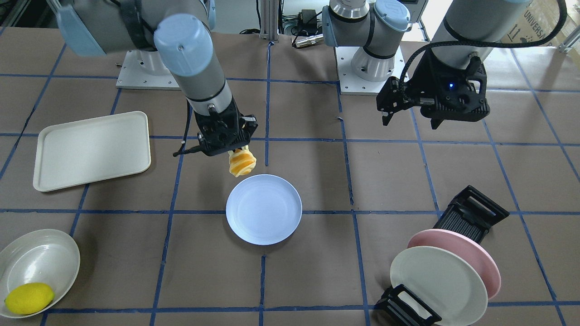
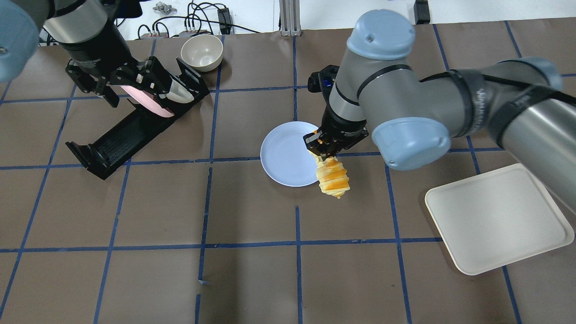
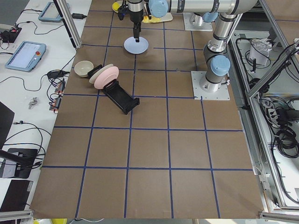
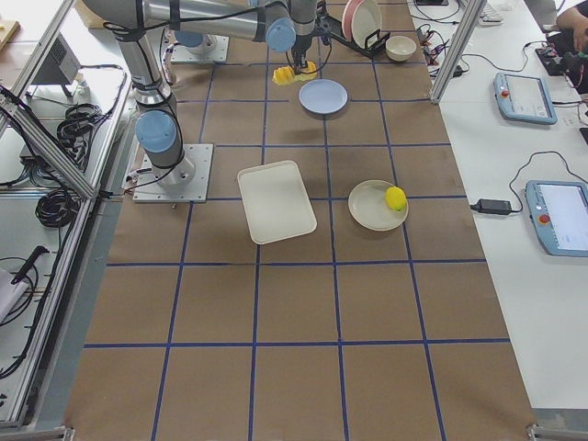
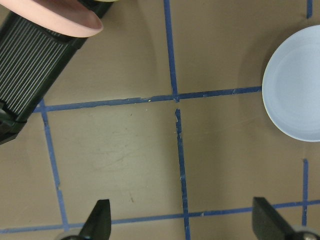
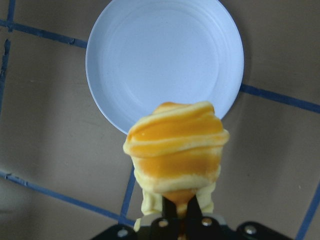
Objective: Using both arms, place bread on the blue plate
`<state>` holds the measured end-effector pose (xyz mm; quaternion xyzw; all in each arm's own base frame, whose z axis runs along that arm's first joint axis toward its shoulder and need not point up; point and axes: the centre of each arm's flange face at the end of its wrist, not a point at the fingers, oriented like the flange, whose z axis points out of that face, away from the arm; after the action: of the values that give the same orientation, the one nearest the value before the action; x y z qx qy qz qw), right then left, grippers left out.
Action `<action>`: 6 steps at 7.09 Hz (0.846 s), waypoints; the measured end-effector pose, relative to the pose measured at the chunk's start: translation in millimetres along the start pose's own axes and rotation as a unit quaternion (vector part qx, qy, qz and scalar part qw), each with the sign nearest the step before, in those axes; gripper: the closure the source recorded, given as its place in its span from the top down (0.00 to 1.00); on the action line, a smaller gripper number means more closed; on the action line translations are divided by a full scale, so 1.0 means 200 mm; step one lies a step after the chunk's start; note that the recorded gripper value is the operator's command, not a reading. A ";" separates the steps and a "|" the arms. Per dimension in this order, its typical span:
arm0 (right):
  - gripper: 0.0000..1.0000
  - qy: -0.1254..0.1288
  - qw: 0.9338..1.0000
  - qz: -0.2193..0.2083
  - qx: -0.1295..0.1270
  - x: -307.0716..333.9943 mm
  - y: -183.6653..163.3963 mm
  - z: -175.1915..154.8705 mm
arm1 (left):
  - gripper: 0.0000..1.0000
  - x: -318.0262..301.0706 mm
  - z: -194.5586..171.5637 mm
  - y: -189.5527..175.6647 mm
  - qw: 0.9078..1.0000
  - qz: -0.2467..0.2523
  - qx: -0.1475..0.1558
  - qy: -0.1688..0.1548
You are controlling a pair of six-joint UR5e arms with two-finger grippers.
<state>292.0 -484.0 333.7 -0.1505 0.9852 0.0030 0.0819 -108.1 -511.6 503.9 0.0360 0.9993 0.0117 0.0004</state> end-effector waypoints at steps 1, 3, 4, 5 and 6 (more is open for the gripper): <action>0.19 0.001 1.000 -0.012 0.005 -0.06 -0.13 0.11 | 1.00 0.01 -0.04 0.04 1.000 -0.001 0.006 0.001; 0.33 0.009 1.000 -0.022 -0.001 -0.12 -0.34 0.27 | 1.00 0.01 -0.07 0.08 1.000 -0.001 0.011 0.001; 0.80 0.019 1.000 -0.022 -0.007 -0.11 -0.40 0.36 | 1.00 0.00 -0.07 0.08 1.000 -0.005 0.009 0.001; 0.99 0.025 0.999 -0.022 -0.012 -0.09 -0.43 0.43 | 1.00 -0.01 -0.06 0.05 1.000 -0.019 0.004 0.001; 1.00 0.028 0.999 -0.021 -0.016 -0.08 -0.45 0.49 | 1.00 -0.02 -0.06 0.04 0.999 -0.040 -0.003 0.000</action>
<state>349.7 -561.9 241.1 -0.1726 0.9835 0.0128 0.0521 -103.3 -504.8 515.5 -0.0035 0.9999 0.0145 0.0006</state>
